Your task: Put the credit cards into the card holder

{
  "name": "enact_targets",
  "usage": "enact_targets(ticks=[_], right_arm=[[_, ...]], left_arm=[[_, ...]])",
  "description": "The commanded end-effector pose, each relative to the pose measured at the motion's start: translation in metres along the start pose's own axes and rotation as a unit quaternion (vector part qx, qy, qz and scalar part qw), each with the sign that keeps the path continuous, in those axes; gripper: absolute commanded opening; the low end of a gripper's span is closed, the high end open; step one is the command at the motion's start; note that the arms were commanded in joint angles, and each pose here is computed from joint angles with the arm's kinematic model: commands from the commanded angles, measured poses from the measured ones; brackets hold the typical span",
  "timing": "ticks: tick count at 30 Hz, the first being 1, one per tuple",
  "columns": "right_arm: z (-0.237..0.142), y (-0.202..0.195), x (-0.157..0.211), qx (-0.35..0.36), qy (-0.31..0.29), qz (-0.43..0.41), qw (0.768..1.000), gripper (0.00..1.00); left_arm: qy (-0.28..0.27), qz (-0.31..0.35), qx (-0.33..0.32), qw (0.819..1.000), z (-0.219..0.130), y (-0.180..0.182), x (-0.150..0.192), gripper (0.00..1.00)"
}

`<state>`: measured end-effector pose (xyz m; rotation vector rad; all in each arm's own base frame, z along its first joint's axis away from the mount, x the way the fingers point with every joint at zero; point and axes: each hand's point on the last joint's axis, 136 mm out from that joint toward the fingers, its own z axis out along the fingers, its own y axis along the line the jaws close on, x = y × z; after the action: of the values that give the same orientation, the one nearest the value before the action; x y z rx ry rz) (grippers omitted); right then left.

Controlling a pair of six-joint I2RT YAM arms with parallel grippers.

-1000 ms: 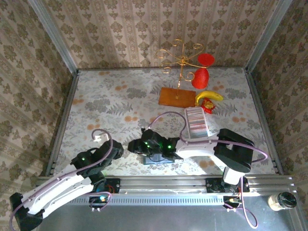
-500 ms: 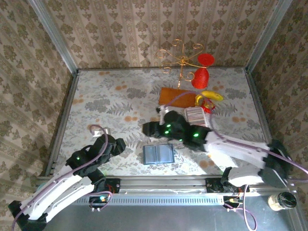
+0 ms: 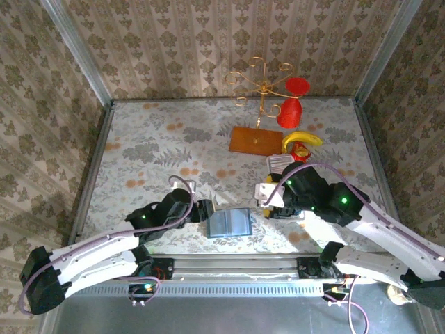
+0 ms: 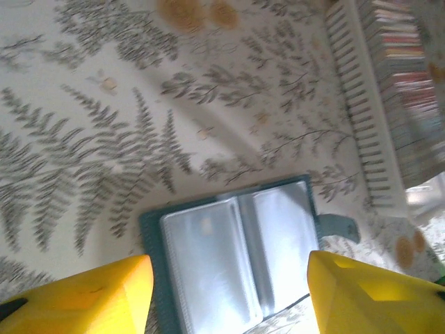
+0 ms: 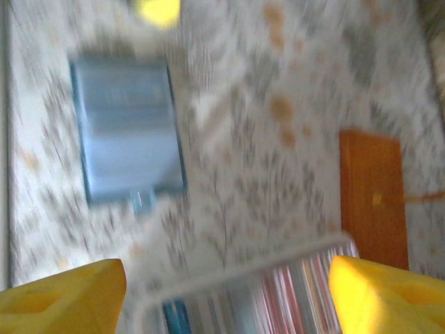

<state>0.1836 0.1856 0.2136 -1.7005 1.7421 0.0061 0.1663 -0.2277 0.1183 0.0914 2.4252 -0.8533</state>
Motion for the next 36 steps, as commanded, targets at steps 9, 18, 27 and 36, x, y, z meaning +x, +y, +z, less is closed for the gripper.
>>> enact_targets(ticks=[9, 18, 27, 36], right_arm=[[0.053, 0.004, 0.115, -0.037, 0.169, -0.136, 0.975, 0.78], [0.081, 0.009, 0.121, -0.056, 0.156, -0.142, 0.976, 0.78], [0.089, 0.023, 0.133, -0.066, 0.161, -0.144, 0.974, 0.79], [0.105, 0.013, 0.138, -0.041, 0.169, -0.155, 0.972, 0.74]], left_arm=[[-0.038, 0.104, 0.099, 0.989, -0.011, -0.042, -0.008, 0.62], [-0.093, 0.098, 0.115, 0.984, -0.034, -0.030, -0.012, 0.68], [-0.095, 0.066, 0.070, 0.991, -0.032, -0.007, -0.010, 0.69], [-0.082, 0.042, 0.032, 0.995, -0.026, 0.009, -0.005, 0.70]])
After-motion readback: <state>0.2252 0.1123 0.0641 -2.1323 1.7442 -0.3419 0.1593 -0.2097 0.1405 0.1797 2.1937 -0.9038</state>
